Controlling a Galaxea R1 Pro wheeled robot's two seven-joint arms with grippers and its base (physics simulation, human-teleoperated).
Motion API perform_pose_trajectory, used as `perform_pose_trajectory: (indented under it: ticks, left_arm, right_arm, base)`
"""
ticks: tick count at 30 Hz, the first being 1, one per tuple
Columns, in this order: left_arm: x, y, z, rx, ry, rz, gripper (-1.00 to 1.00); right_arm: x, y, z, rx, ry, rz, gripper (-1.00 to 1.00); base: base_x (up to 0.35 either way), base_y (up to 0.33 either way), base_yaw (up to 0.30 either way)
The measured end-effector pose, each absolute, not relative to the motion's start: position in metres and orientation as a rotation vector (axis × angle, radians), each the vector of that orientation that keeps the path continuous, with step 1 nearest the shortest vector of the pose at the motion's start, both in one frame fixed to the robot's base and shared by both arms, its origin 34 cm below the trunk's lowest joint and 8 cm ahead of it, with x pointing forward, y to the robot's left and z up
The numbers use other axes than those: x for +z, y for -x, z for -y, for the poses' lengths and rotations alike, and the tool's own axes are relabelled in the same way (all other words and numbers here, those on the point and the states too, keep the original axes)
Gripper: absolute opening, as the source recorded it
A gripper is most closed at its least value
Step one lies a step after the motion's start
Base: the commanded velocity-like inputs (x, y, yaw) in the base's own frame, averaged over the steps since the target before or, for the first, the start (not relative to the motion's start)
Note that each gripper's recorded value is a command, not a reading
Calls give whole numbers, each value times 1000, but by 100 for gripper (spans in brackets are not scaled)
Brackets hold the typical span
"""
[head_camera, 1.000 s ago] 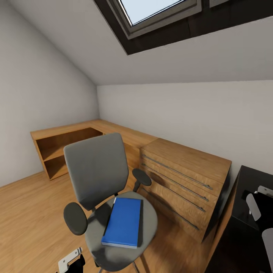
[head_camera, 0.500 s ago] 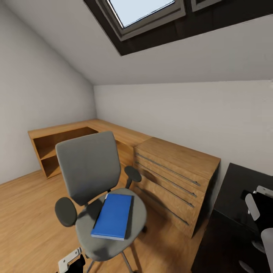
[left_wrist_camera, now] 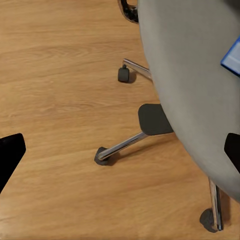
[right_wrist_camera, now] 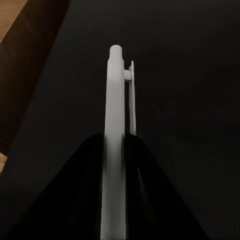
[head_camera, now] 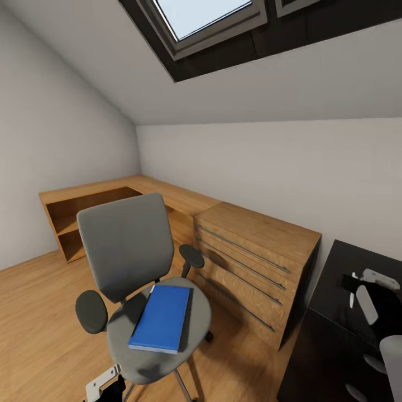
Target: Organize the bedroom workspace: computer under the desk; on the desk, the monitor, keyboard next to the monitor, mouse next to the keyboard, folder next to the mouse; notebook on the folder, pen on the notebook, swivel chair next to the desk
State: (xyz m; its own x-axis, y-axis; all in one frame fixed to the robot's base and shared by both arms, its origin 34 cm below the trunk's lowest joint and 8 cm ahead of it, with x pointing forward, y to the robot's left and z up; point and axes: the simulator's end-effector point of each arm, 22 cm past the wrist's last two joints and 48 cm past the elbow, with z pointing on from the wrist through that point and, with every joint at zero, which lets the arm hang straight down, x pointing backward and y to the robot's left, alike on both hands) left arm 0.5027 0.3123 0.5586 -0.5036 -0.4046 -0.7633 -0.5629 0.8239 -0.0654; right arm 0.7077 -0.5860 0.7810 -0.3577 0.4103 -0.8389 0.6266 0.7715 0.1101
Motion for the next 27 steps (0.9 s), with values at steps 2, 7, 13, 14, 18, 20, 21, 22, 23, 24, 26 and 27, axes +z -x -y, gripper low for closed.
perform_pose_trajectory:
  ticks: [2,7,13,14,18,20,21,22,23,24,26,27]
  left_arm:
    - [559,-503,-312,242,706,-2168,100]
    - [559,-503,-312,242,706,-2168,100]
    - [559,-503,-312,242,706,-2168,100]
    - [559,-503,-312,242,706,-2168,100]
    - [559,-503,-312,242,706,-2168,100]
    - [559,-503,-312,242,706,-2168,100]
    - [559,-503,-312,242,706,-2168,100]
    - [559,-503,-312,242,706,-2168,100]
    - [559,-503,-312,242,706,-2168,100]
    - [559,-503,-312,242,706,-2168,100]
    - [559,-503,-312,242,706,-2168,100]
    - [559,-503,-312,242,706,-2168,100]
  right_arm:
    - [777,-713,572,-268,-756,-2013,-100]
    - [772,-725,544,-255,-689,-2041,-100]
    - [767,-730,526,-241,-662,-2057,-100]
    - [767,-731,524,-240,-660,-2059,-100]
    - [766,-731,523,-239,-659,-2060,-100]
    - [766,-731,523,-239,-659,-2061,-100]
    - [766,-731,524,-240,-660,-2061,-100]
    - [766,-731,524,-240,-660,-2060,-100]
    - [766,-731,524,-240,-660,-2060,-100]
    - [766,-731,524,-240,-661,-2060,-100]
    - [766,-730,525,-243,-662,-2060,-100]
    - [766,-728,529,-262,-673,-2061,-100]
  base:
    - [0,0,0]
    - [0,0,0]
    - [0,0,0]
    - [0,0,0]
    - [0,0,0]
    - [0,0,0]
    - [0,0,0]
    - [0,0,0]
    - [0,0,0]
    - [0,0,0]
    - [0,0,0]
    - [0,0,0]
